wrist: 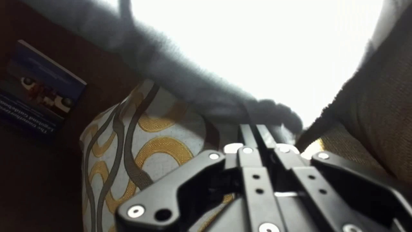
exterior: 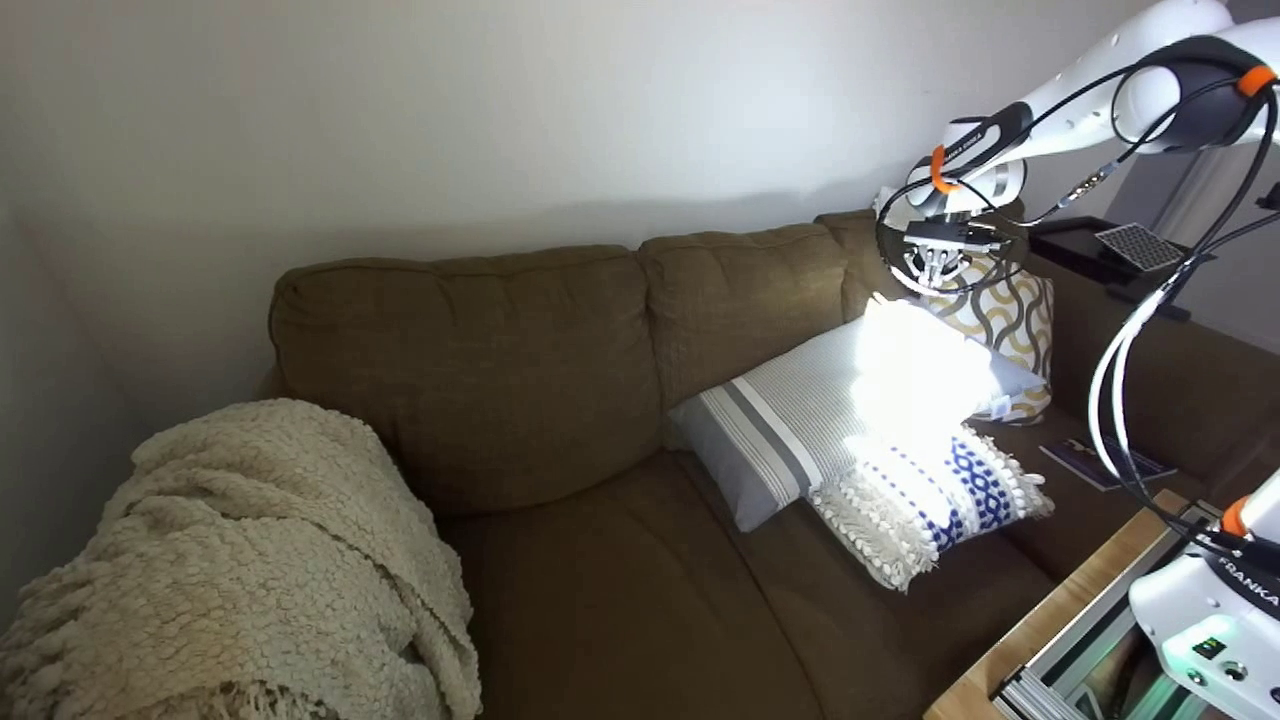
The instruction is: Put the brown pillow on the left corner of the couch then put the gray pillow on the blue pillow
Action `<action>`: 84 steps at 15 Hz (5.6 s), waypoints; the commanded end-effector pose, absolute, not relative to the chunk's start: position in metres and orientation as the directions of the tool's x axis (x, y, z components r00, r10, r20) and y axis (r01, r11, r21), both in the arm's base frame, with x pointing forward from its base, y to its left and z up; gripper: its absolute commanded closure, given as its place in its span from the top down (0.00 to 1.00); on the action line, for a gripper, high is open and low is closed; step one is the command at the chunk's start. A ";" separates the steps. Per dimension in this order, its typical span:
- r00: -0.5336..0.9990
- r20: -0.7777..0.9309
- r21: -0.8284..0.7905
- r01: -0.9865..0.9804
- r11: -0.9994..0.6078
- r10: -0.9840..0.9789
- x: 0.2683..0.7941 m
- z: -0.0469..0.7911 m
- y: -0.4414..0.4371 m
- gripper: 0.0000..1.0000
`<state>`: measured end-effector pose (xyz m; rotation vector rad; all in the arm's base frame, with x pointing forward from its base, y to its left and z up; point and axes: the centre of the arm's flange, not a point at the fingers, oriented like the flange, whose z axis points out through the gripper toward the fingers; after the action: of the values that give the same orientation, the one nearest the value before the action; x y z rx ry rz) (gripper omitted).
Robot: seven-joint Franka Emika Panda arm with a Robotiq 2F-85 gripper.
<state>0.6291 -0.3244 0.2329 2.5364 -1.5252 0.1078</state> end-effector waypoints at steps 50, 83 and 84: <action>0.015 0.844 -0.008 -0.999 -0.041 -0.536 0.629 0.251 -0.535 0.03; -0.781 0.312 -0.314 -0.622 0.717 -0.541 0.557 0.354 -0.608 0.03; -0.776 0.313 -0.310 -0.629 0.713 -0.548 0.560 0.344 -0.613 0.03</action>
<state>0.5510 -0.5863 0.3415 0.9367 -2.6951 0.6023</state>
